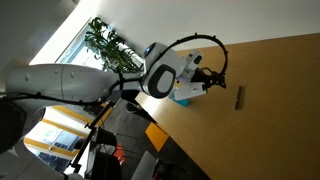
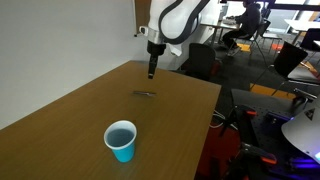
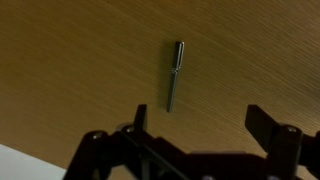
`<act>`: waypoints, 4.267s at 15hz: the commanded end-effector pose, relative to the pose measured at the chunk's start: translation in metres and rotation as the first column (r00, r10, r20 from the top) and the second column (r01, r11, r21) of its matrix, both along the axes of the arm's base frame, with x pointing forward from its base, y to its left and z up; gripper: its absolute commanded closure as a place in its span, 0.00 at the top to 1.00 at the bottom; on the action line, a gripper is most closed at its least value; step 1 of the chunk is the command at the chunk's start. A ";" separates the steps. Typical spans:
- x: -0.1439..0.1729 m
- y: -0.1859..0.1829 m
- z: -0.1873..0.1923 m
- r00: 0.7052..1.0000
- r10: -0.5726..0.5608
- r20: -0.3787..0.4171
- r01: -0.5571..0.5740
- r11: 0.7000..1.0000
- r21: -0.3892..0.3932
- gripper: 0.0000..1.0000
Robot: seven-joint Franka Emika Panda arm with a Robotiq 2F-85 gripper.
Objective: Put the pen in the cup
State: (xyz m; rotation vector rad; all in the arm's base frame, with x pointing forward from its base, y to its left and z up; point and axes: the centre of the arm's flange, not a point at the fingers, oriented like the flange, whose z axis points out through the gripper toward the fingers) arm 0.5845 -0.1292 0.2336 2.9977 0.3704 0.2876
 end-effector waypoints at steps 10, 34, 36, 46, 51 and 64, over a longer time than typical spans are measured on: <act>0.058 -0.010 -0.085 0.995 -0.015 -0.095 0.014 1.000 -0.005 1.00; 0.077 -0.018 -0.139 0.982 -0.141 -0.124 0.148 0.988 0.051 0.50; 0.078 -0.019 -0.140 0.982 -0.144 -0.125 0.151 0.987 0.054 0.35; 0.073 -0.011 -0.108 0.985 -0.136 -0.105 0.142 0.989 0.051 0.03; 0.065 -0.001 -0.049 0.996 -0.080 -0.028 0.081 0.996 0.028 0.03; 0.084 0.008 0.030 0.858 0.462 0.224 -0.492 0.865 0.098 0.03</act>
